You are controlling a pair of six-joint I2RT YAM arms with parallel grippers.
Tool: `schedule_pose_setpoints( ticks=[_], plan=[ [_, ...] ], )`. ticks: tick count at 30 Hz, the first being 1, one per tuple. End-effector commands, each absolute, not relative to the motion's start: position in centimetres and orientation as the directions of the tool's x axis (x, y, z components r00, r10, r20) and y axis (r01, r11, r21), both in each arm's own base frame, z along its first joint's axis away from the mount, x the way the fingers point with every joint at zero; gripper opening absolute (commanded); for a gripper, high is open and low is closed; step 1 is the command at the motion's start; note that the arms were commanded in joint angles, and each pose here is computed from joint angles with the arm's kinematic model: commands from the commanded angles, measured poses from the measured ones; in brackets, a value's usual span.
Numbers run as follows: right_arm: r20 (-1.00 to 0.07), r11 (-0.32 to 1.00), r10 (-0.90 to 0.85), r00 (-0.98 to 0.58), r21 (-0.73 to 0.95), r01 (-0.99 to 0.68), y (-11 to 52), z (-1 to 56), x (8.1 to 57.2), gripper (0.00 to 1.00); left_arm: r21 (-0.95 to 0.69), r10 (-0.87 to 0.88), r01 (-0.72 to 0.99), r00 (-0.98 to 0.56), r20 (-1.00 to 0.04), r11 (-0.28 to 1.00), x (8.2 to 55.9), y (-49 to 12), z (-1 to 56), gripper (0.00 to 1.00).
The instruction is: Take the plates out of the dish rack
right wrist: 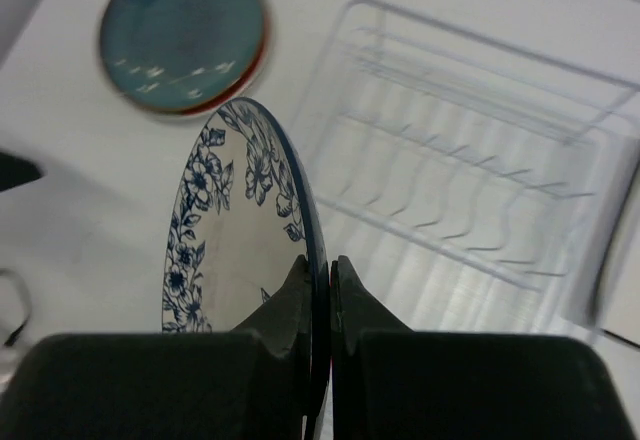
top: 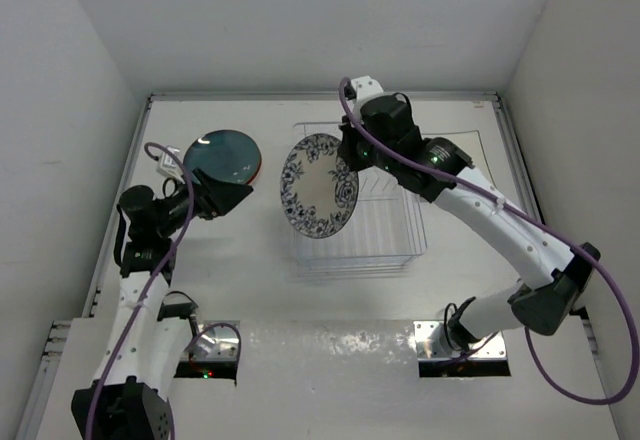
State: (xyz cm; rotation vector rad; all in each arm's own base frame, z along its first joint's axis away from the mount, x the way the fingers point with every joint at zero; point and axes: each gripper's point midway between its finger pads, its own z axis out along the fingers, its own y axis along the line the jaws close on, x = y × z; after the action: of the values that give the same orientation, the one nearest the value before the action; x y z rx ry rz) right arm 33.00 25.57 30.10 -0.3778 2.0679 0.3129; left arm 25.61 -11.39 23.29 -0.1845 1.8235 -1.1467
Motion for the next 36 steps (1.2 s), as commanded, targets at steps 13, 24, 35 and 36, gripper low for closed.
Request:
schedule_pose_setpoints(
  ticks=[13, 24, 35, 36],
  plan=[
    [-0.875, 0.459, 0.256, -0.410, 0.484, -0.745, 34.9, 38.7, 28.1, 0.00, -0.788, -0.413, 0.462, -0.677, -0.610, 0.407, 22.6, -14.1, 22.1, 0.45],
    [-0.827, 0.525, 0.259, -0.499, 0.554, -0.645, 34.3, 33.0, 30.2, 0.37, -0.783, -0.519, 0.406, -0.591, -0.618, 0.471, 24.6, -12.8, 24.8, 0.00],
    [-0.862, 0.879, 0.172, -0.476, 0.353, -0.321, 23.1, 28.1, 30.6, 0.91, -0.921, -0.809, 0.132, -0.444, -0.386, 0.367, 31.0, -8.1, 27.9, 0.00],
    [-0.875, 0.887, 0.165, -0.455, 0.334, -0.319, 22.1, 28.7, 29.9, 0.93, -0.914, -0.831, 0.111, -0.385, -0.401, 0.389, 32.0, -6.8, 28.5, 0.00]
  ],
)
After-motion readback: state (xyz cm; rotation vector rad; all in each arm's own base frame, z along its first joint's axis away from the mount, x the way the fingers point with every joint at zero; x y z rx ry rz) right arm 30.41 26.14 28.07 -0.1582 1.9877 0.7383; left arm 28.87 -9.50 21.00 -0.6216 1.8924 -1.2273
